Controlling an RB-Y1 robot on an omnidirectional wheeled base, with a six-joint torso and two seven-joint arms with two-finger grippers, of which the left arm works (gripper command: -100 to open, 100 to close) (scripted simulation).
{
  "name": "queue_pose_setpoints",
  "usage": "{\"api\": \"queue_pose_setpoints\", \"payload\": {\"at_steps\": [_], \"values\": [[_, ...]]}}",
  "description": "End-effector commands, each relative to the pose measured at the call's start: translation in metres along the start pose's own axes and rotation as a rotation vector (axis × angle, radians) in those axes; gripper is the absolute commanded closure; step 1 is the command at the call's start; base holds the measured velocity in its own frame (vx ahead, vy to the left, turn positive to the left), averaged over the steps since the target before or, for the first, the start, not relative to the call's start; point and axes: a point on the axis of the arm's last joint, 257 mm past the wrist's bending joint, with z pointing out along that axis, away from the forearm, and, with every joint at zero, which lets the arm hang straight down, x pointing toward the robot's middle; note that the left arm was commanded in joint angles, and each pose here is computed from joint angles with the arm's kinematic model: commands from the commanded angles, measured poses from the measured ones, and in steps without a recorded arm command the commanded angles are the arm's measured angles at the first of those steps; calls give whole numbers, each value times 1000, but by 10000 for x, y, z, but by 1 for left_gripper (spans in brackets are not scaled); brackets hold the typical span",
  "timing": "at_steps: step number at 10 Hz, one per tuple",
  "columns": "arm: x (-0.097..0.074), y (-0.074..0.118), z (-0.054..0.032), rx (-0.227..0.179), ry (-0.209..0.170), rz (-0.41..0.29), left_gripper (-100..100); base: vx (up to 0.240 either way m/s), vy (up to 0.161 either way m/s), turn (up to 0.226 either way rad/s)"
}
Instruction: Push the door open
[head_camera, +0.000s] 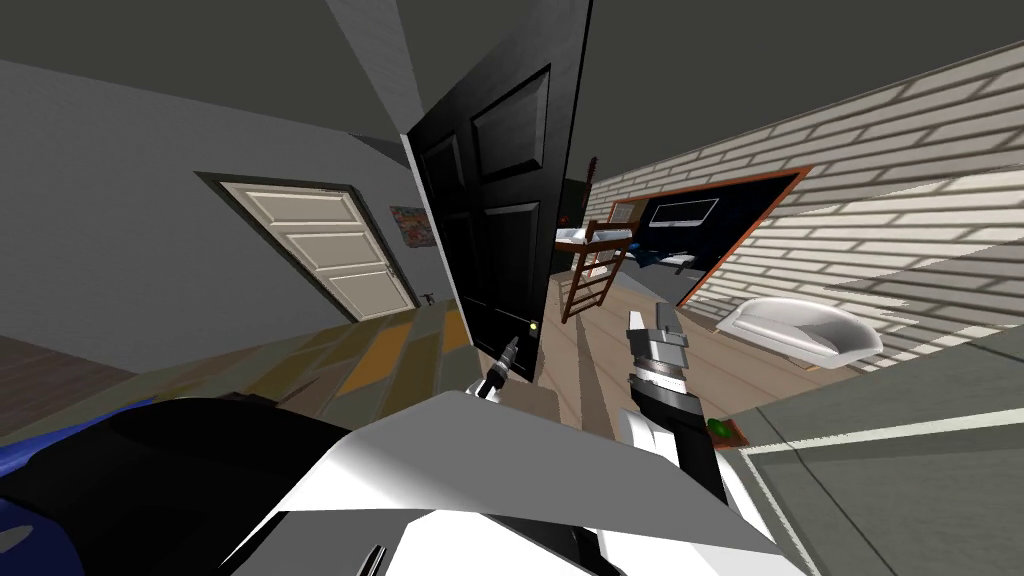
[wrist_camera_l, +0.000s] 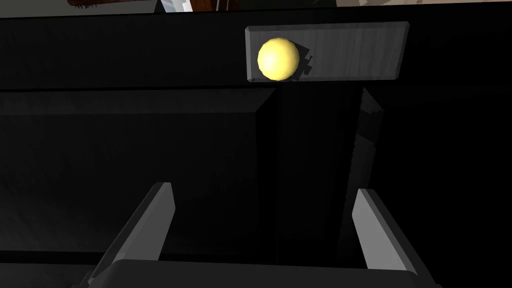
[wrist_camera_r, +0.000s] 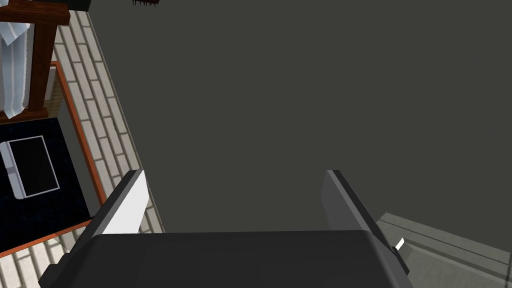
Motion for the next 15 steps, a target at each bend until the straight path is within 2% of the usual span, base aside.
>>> {"api": "queue_pose_setpoints", "payload": {"at_steps": [1, 2, 4, 7, 9, 10, 11, 15], "values": [[-82, 20, -16, -5, -4, 18, -100, 174, 29, -6], [-153, 38, -46, -7, -8, 32, -100, 220, -2, -28], [-180, 45, -69, -5, -12, 38, -100, 250, -69, -22], [-71, 20, -57, 6, -16, 17, -100, 182, -102, -20], [116, -31, -16, 20, -17, -19, -100, 145, -139, -1], [22, -7, -49, 12, -21, -5, -100, 38, -59, 27], [22, -7, -49, 12, -21, -5, 100, -6, 9, -21], [22, -7, -49, 12, -21, -5, 100, -7, 12, -7]]}}
